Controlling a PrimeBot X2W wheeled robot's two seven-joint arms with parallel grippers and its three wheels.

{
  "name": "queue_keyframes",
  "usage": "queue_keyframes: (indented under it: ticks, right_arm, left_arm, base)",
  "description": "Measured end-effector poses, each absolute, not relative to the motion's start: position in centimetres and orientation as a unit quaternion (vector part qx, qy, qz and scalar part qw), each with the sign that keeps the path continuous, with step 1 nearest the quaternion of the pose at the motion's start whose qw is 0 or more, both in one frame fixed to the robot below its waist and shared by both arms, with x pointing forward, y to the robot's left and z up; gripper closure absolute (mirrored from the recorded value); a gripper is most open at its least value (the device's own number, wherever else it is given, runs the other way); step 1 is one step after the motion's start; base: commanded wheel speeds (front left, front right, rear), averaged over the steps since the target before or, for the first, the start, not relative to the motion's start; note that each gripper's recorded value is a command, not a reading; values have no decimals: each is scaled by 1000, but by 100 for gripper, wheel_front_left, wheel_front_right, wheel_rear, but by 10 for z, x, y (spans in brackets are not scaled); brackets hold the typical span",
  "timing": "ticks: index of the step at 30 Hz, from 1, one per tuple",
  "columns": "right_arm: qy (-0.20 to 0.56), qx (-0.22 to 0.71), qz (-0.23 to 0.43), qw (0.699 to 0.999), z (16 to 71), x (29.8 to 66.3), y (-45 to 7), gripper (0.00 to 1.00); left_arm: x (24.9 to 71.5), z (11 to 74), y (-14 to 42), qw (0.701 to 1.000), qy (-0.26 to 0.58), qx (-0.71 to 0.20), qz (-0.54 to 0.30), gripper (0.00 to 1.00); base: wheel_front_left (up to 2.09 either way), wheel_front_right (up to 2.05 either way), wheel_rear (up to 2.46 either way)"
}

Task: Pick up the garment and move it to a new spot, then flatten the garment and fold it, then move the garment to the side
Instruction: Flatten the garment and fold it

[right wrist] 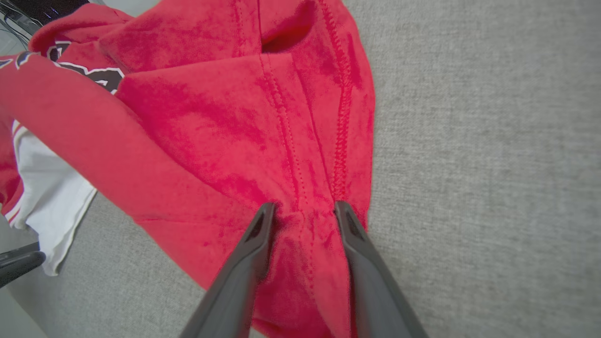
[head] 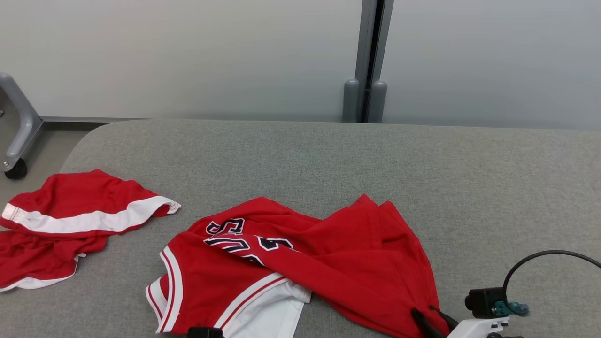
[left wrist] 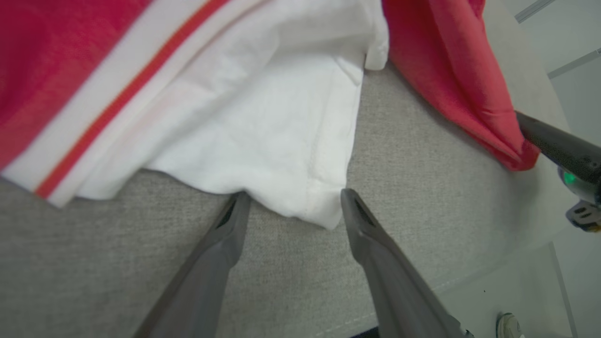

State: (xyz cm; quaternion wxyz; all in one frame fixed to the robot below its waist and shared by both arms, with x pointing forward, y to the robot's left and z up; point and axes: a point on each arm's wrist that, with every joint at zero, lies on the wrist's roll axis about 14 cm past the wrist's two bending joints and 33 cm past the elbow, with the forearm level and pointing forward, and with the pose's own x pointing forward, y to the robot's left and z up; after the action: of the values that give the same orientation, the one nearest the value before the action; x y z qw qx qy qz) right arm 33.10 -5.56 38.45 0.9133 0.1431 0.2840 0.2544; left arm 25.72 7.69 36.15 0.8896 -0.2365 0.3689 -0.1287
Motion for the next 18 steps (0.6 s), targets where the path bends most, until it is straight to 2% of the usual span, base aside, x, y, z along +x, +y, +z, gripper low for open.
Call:
queue_keyframes:
  ticks: [3,5,6,7,8,9,10,11,12,18]
  right_arm:
    - [290,145,258,910,383,330,-52,63]
    - [291,145,261,909,383,329,-51,92]
    - [292,145,261,909,383,330,-50,98]
    - [292,145,262,908,382,329,-50,100]
    - [292,144,262,909,383,329,-50,100]
    - [290,144,262,909,383,329,-50,100]
    - [287,143,263,910,384,330,-50,100]
    - [283,143,263,911,386,330,-50,100]
    - [280,144,263,912,387,331,-50,100]
    - [256,157,272,914,399,333,-44,100]
  left_arm:
    - [258,360,75,886,375,-240,-132,0]
    - [259,360,75,885,374,-243,-132,0]
    - [259,359,74,885,374,-244,-132,0]
    - [259,359,74,885,373,-245,-132,0]
    - [260,360,74,886,369,-248,-131,13]
    - [261,361,74,886,367,-250,-131,13]
    - [262,362,74,888,363,-250,-131,34]
    - [264,363,75,890,358,-250,-130,61]
    - [266,365,75,892,352,-251,-129,100]
    - [272,372,79,902,327,-254,-123,100]
  base:
    - [0,0,0]
    - [0,0,0]
    - [0,0,0]
    - [0,0,0]
    - [0,0,0]
    - [0,0,0]
    - [0,0,0]
    - [0,0,0]
    - [0,0,0]
    - [0,0,0]
